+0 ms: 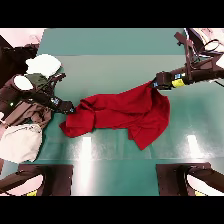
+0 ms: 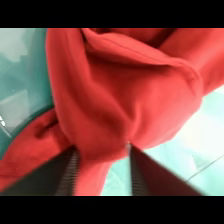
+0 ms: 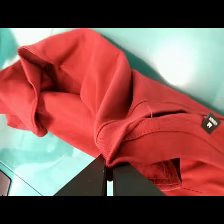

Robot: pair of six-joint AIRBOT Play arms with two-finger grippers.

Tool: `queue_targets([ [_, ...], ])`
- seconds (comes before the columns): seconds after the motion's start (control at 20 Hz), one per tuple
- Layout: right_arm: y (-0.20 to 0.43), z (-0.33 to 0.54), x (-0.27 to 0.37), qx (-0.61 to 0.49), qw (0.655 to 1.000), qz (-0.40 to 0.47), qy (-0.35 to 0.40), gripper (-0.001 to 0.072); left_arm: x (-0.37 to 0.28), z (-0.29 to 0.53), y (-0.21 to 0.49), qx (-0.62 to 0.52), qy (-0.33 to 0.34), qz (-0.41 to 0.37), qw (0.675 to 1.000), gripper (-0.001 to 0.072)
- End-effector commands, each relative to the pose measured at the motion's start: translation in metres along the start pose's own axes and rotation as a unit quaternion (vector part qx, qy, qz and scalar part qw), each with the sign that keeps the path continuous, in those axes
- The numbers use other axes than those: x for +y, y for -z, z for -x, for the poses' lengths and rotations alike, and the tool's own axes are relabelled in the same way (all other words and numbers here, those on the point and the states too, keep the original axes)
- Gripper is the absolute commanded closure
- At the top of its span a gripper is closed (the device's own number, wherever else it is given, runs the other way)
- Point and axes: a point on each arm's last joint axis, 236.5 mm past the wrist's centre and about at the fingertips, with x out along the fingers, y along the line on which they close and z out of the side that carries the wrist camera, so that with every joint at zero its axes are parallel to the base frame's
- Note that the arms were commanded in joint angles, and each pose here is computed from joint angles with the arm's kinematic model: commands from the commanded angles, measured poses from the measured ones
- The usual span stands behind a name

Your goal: Fold the shirts.

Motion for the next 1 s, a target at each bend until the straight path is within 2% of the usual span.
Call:
queue_targets([
  [0.0,-0.001,0.005,0.002,-0.008,1.000,0.004,0.001,0.0694,0.001,-0.002,-0.004,-0.003,-0.008,-0.004,1.000,0.0685],
  [0.15,-0.002,0.006,-0.001,-0.009,1.000,0.007,0.008,0.0694,-0.002,0.025,-0.022,-0.028,-0.027,-0.029,0.999,0.0685],
  [0.25,-0.007,0.015,-0.006,-0.016,0.999,0.022,0.031,0.0694,-0.015,0.076,-0.050,-0.088,-0.046,-0.062,0.993,0.0685],
  [0.4,-0.031,0.046,-0.002,-0.054,0.996,0.049,0.057,0.0694,-0.043,0.171,-0.082,-0.204,-0.075,-0.105,0.970,0.0684],
  [0.6,-0.061,0.106,0.014,-0.115,0.989,0.070,0.065,0.0694,-0.082,0.257,-0.083,-0.292,-0.104,-0.154,0.938,0.0685],
  [0.75,-0.075,0.170,0.046,-0.196,0.972,0.106,0.068,0.0694,-0.125,0.330,-0.075,-0.375,-0.118,-0.192,0.899,0.0685],
  [0.95,-0.067,0.281,0.105,-0.341,0.921,0.171,0.076,0.0695,-0.194,0.437,-0.036,-0.501,-0.126,-0.237,0.823,0.0685],
])
